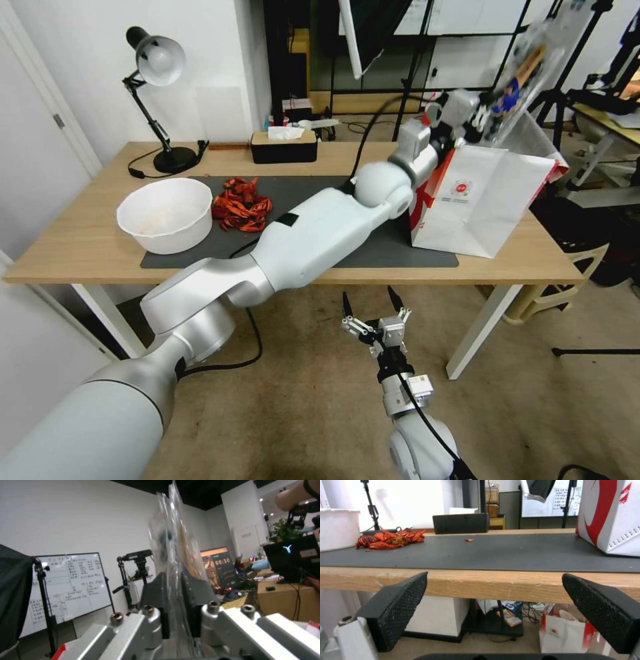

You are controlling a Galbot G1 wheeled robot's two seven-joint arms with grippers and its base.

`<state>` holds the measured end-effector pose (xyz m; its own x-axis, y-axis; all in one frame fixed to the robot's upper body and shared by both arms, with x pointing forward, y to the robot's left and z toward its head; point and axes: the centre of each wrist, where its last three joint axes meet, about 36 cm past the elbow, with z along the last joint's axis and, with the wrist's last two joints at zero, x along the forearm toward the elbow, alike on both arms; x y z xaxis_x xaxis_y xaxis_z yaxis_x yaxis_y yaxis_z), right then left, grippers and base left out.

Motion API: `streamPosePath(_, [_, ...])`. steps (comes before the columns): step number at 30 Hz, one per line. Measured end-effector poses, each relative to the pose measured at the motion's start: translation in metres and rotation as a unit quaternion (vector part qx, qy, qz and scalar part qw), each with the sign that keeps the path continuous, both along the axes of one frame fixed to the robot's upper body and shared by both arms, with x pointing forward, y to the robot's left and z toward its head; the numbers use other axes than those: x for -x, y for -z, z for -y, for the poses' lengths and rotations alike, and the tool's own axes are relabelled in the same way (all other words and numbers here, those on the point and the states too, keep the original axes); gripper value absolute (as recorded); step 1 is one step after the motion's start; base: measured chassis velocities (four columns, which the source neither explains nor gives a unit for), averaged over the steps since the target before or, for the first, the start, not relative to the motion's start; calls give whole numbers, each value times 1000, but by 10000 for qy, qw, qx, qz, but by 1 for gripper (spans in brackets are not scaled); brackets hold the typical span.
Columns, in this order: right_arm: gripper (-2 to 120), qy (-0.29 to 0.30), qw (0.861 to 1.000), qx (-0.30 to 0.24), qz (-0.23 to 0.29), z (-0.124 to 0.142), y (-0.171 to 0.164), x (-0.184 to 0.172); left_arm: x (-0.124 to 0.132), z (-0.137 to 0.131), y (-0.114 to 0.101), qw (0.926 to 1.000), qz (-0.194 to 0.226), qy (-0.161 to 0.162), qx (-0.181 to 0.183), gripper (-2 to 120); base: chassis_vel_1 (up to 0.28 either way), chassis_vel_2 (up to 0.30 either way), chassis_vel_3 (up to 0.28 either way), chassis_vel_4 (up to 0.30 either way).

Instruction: Close the takeout container lid, then place the container into the takeout bag.

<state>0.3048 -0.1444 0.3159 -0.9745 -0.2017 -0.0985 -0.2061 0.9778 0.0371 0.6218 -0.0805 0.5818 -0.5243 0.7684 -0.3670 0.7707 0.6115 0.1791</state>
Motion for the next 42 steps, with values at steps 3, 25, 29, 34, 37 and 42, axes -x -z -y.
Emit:
streamPosePath(3, [100,-6,10000,13,-7,1,1,0,-2,-4,1,10000,-3,-50,-1,25,0,0,0,0])
streamPosePath(25, [100,-14,10000,8,-9,-2,-5,2,-3,-74,-5,9971,-264,-709,73,99,0,0,0,0])
streamPosePath(29, [100,-14,10000,14,61,-2,-12,4,13,-124,4,9932,-431,-1086,17,100,0,0,0,0])
streamPosePath(34, [100,260,9991,246,234,5,-28,3,66,-215,52,9792,-815,-1838,252,100,0,0,0,0])
streamPosePath(37, [100,382,9984,300,276,9,-34,2,106,-256,84,9703,-965,-2207,230,100,0,0,0,0])
streamPosePath(42, [100,513,9976,349,295,15,-40,2,168,-317,139,9516,-884,-2944,-68,100,0,0,0,0])
